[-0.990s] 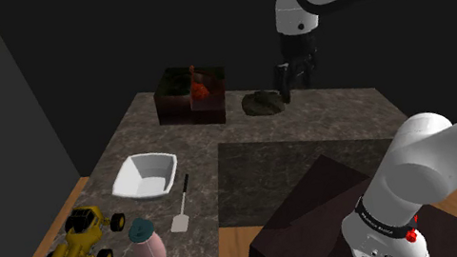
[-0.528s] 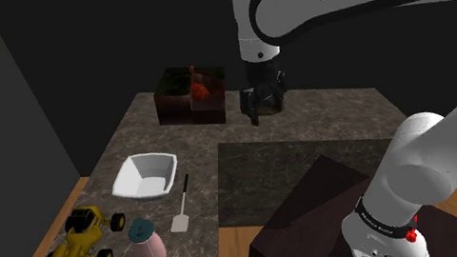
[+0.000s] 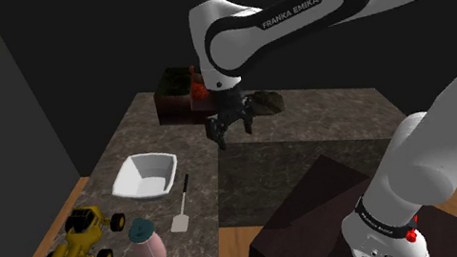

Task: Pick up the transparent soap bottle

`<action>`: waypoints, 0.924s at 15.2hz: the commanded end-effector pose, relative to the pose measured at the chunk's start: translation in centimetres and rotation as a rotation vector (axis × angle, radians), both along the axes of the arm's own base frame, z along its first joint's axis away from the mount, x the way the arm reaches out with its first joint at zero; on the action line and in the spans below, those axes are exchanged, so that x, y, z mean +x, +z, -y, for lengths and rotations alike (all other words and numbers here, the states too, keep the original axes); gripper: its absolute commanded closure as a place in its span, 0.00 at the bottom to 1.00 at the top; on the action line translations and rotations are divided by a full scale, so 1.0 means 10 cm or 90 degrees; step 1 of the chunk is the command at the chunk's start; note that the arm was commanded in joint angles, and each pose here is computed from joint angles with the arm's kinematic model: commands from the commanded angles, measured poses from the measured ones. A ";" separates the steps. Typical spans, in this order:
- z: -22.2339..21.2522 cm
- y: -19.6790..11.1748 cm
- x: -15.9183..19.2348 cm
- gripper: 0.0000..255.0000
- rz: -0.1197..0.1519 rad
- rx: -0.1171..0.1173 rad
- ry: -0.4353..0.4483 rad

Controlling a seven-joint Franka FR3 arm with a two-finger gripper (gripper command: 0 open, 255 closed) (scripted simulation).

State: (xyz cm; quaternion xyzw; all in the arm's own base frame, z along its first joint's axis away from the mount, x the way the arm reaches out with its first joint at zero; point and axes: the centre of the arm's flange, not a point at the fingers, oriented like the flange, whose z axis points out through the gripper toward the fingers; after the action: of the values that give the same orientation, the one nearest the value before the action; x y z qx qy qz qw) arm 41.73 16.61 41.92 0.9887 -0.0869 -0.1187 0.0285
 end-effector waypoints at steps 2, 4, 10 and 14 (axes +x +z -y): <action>-0.22 -0.24 0.21 0.00 -0.012 0.005 -0.010; -0.39 -0.40 0.34 0.00 -0.020 0.009 -0.016; -0.90 -0.88 0.74 0.00 -0.044 0.019 -0.034; -1.24 -1.20 1.00 0.00 -0.060 0.025 -0.046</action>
State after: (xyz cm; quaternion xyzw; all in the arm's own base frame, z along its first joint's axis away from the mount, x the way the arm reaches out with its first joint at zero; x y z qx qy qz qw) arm 51.15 27.99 30.70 0.9794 -0.1164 -0.1648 0.0100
